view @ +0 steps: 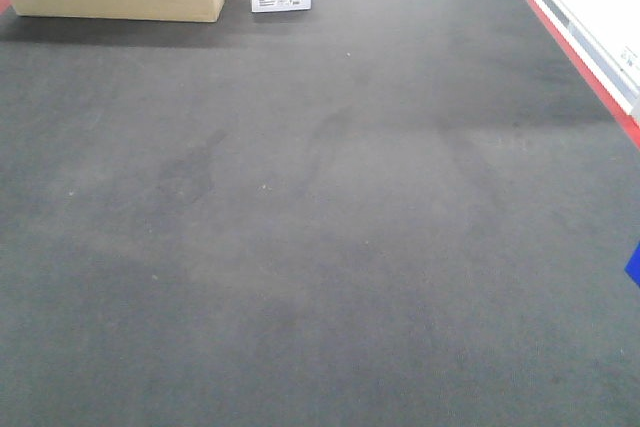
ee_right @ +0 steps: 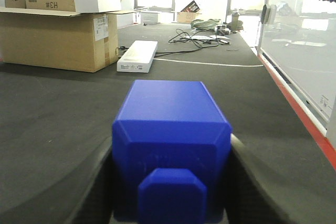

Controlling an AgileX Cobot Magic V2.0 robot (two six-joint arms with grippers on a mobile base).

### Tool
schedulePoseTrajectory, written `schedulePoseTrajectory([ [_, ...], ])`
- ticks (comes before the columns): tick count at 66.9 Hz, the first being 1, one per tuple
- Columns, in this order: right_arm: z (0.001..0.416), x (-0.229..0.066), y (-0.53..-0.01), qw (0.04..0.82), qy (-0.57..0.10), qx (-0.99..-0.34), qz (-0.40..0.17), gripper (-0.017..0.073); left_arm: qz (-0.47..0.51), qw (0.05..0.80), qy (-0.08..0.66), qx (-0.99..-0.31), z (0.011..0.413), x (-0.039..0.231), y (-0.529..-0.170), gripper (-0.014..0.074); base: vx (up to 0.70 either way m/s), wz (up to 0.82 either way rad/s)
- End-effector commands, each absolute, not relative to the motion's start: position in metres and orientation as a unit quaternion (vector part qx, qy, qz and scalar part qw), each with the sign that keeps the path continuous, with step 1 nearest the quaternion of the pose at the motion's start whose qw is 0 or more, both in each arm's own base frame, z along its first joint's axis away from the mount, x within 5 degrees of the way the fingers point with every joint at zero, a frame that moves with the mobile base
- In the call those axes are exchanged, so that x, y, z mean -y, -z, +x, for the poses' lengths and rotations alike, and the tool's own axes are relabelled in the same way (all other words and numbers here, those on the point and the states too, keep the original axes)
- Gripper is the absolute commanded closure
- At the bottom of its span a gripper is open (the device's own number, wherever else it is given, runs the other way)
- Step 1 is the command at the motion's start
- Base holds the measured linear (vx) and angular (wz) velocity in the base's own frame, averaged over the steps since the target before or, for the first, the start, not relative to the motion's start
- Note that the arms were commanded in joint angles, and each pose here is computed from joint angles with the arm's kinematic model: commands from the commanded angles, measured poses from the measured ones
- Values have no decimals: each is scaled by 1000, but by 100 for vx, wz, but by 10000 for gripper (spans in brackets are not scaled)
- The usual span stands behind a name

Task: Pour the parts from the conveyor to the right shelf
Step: 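Lift the blue part off the belt with the right gripper, then drive away from the conveyor holding the part in the right gripper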

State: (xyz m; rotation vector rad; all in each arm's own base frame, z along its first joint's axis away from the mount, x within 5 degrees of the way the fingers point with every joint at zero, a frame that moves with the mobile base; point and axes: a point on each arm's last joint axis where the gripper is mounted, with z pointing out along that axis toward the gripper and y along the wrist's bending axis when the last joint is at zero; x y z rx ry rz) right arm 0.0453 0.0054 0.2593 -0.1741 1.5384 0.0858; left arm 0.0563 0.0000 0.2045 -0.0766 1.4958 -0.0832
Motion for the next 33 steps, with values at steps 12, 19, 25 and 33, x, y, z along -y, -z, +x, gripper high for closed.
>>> schedulePoseTrajectory([
  [12, 44, -6, -274, 747, -36, -659, -85, 564, -36, 752, 48, -657, 56, 1, -203, 600, -13, 7],
  [19, 44, -6, -274, 747, -36, -659, -85, 564, -36, 752, 48, -657, 56, 1, -203, 600, -22, 15],
  [25, 44, -6, -274, 747, -36, -659, -85, 564, -37, 752, 47, -657, 56, 0, -203, 600, -27, 14],
  [33, 44, -6, -274, 747, -36, -659, -85, 564, -37, 752, 47, -657, 56, 0, -203, 600, -30, 6],
])
